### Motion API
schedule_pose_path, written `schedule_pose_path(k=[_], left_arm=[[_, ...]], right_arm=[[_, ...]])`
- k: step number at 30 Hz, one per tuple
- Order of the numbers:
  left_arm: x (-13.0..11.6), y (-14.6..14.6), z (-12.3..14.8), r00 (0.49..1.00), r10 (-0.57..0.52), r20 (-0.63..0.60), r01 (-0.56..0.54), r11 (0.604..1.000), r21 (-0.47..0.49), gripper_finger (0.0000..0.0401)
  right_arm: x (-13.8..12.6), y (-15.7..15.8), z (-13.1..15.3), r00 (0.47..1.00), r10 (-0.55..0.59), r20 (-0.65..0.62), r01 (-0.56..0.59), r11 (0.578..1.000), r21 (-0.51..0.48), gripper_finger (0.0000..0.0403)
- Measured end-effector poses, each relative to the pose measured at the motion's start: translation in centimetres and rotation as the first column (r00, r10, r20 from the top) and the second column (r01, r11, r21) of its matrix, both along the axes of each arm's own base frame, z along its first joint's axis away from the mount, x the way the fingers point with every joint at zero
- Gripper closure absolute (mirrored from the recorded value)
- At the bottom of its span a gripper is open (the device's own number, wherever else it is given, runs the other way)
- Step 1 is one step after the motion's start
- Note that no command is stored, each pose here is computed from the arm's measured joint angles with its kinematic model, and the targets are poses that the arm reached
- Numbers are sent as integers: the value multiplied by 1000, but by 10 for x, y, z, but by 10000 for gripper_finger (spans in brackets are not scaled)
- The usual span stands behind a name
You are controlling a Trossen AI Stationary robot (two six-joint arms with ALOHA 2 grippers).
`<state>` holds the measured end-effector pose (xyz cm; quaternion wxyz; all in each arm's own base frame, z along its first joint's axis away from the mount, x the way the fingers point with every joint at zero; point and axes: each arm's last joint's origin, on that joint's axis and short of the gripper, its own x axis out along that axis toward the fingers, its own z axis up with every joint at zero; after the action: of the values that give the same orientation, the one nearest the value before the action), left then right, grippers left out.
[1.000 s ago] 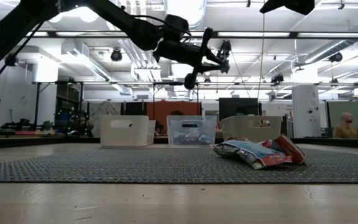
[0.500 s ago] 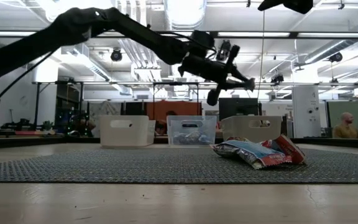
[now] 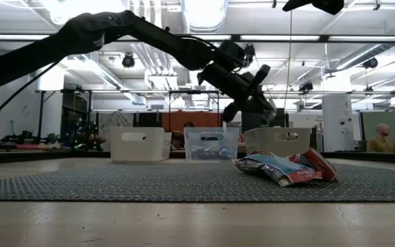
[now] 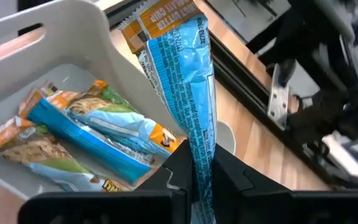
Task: Pick and place Granola Bars by type
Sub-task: Put the yellow granola bar into the white bin
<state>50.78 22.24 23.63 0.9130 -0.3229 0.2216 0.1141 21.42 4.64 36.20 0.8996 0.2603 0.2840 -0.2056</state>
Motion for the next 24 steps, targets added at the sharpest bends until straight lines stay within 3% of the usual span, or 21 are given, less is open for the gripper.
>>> schedule_pose_path(k=[6,10,15,24], left_arm=[[1,0,3,999,-32,14,31,997,67,383],[1,2,6,999,45,11,-46,995,89,383],[1,5,9,993,118,29,-119,992,48,370],[-1,8,9,986,166,33,-165,986,-36,304]], right_arm=[[0,0,0,1000,1,3,-1,1000,-1,232],[0,0,0,1000,1,4,-1,1000,-1,232],[0,0,0,1000,1,4,-1,1000,-1,232],[0,0,0,1000,1,4,-1,1000,-2,232]])
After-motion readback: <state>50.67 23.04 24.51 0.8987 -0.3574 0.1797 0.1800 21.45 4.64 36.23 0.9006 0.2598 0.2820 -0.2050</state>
